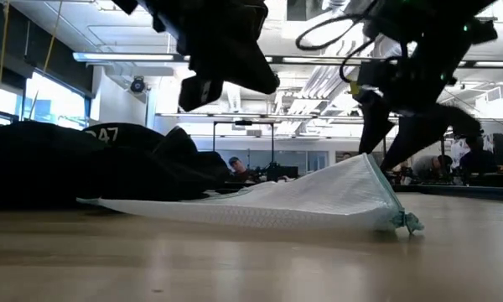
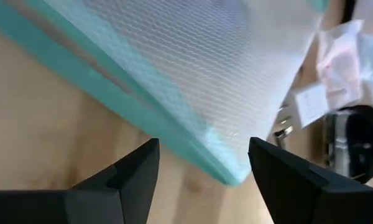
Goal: Unpack backpack
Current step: Put the charger adapter into the zip bag
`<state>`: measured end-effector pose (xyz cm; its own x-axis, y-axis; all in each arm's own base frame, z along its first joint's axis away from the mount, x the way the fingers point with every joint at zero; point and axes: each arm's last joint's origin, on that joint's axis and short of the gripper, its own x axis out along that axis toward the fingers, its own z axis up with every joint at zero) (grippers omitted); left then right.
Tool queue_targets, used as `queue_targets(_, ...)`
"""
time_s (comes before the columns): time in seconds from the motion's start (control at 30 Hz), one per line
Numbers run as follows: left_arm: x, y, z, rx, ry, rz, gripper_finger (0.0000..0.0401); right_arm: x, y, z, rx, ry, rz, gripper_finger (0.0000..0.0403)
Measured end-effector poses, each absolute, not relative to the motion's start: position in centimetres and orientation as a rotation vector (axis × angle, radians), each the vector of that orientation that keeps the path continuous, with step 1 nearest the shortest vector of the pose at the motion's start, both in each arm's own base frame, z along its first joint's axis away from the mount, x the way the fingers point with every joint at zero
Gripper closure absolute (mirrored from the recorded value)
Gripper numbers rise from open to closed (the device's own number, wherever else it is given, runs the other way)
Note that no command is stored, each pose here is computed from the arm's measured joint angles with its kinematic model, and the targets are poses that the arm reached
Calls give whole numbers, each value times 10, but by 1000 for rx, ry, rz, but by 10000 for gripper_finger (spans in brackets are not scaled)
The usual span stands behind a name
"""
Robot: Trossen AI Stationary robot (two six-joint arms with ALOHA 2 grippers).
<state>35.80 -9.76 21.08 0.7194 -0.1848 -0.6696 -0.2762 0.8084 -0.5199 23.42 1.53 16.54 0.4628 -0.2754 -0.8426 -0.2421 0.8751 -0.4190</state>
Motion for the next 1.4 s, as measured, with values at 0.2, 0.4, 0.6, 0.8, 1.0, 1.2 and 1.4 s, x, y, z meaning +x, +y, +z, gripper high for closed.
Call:
queue_targets(0.2,351,-122,210,-658,766,76,401,231,-3,148,-469,1024,-62,177)
queue_targets(0.4,361,-134,215,-655,553,120,401,231,-14,145,-409,1003,-62,262)
queue_targets(0.6,383,-125,198,-610,409,186,378,230,-13,146,-294,1012,4,390)
queue_targets(0.8,411,-112,202,-492,370,212,314,238,-10,168,-86,1084,36,401)
queue_targets(1.0,435,-106,220,-239,451,296,248,252,-7,199,99,1063,82,402)
queue_targets(1.2,448,-105,235,-49,487,422,220,259,-13,217,223,1031,47,403)
queue_targets(1.4,459,-102,222,-2,519,473,217,261,-21,223,294,1003,6,403)
